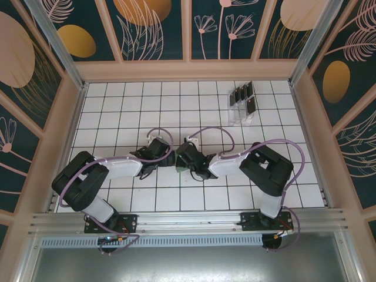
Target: Put the credit cards into the card holder
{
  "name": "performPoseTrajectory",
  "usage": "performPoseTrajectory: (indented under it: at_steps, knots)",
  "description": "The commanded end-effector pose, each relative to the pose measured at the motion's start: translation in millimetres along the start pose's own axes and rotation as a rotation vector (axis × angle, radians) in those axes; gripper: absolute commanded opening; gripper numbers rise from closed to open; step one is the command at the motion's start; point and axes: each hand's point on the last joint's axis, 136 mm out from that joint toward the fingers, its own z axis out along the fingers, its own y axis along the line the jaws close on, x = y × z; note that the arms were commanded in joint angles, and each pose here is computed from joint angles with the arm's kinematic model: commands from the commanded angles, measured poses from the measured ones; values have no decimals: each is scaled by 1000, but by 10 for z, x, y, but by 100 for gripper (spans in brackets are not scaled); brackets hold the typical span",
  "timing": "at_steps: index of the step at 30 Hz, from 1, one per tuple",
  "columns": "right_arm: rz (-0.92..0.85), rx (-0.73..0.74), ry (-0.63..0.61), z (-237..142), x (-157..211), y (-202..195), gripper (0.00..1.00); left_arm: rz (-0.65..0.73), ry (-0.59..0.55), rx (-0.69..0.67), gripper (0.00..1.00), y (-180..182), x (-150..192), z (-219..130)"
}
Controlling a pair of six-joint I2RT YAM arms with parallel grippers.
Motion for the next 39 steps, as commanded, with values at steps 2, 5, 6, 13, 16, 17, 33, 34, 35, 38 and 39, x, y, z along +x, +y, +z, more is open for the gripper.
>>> performPoseTrajectory:
  at_steps: [2,5,6,13,16,17,33,34,35,38,39]
  knots:
    - [-78,163,354,-75,833,-543,11,3,95,37,99,-55,235,92]
    - [-87,69,274,-160,376,-160,27,-10,63,31,98,-61,120,24]
    - [-92,38,242,-213,215,-27,31,-13,51,30,98,-68,72,-4]
    - [-69,-59,73,-733,-446,356,53,-34,-51,20,99,-91,-301,-252]
    - [-44,-36,6,-998,-577,233,60,-51,-132,9,99,-57,-551,-482]
    - [-34,-37,-24,-1113,-634,194,62,-64,-167,8,99,-31,-652,-582]
    - [136,287,-667,-2769,-1973,-1510,99,-105,-698,-143,99,700,-1824,-1591]
    - [133,320,-674,-2762,-2007,-1618,99,-104,-716,-150,99,749,-1836,-1599]
    - [128,362,-676,-2723,-2042,-1782,99,-118,-735,-164,99,831,-1846,-1608]
    - [135,452,-673,-2596,-2061,-2169,99,-138,-792,-211,98,1092,-1826,-1598]
    - [141,483,-671,-2543,-2041,-2312,99,-146,-805,-236,99,1200,-1788,-1581]
